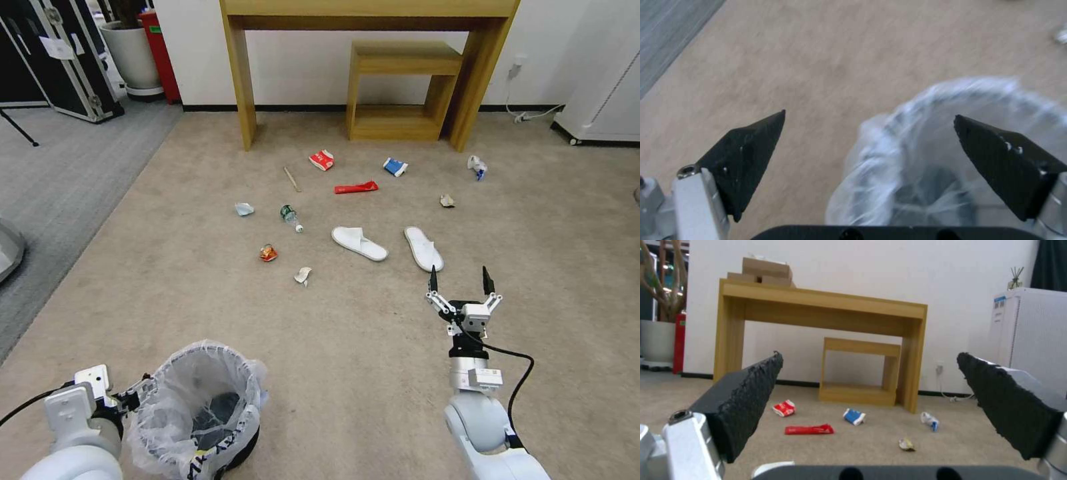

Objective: Pick up the trash bin and place the garbage on the floor into it.

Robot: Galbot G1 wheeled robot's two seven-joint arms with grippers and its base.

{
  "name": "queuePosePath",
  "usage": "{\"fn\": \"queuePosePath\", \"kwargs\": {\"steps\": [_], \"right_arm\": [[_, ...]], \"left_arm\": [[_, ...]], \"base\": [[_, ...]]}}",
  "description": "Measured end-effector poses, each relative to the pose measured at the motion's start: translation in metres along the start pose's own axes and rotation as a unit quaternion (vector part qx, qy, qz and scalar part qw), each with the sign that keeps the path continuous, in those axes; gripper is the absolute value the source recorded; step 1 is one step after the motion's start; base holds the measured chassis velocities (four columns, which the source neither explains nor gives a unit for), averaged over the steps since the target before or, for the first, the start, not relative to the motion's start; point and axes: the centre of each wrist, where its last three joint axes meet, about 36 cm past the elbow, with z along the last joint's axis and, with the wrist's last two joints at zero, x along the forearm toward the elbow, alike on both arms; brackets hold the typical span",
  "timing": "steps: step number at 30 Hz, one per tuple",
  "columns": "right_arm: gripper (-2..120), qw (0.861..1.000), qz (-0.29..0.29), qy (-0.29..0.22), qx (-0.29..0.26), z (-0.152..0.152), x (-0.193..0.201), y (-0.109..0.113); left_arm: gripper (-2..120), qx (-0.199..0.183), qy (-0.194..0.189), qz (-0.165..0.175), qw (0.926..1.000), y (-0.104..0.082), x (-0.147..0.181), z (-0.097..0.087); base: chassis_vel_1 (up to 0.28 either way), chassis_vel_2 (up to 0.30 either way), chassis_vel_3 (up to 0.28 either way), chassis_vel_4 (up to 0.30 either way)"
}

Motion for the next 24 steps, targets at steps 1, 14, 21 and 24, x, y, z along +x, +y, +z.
{"fn": "queuePosePath", "kwargs": {"steps": [1,14,21,24], "right_arm": [[100,1.000,0.000,0.000,0.000,0.000,0.000,0.000],[100,1.000,-0.003,-0.003,-0.001,0.002,-0.009,0.002],[100,1.000,-0.001,0.001,0.002,0.004,-0.003,-0.003],[100,1.000,-0.001,0.003,0.003,0.004,0.000,-0.004]], "left_arm": [[100,0.000,0.000,0.000,1.0000,0.000,0.000,0.000],[100,-0.060,0.059,0.061,0.9945,-0.004,0.001,0.008],[100,-0.055,0.093,0.062,0.9922,-0.004,-0.024,0.013],[100,-0.061,0.095,0.057,0.9919,-0.005,-0.032,0.018]], "base": [[0.000,0.000,0.000,0.000],[0.000,0.000,0.000,0.000],[0.000,0.000,0.000,0.000],[0.000,0.000,0.000,0.000]]}}
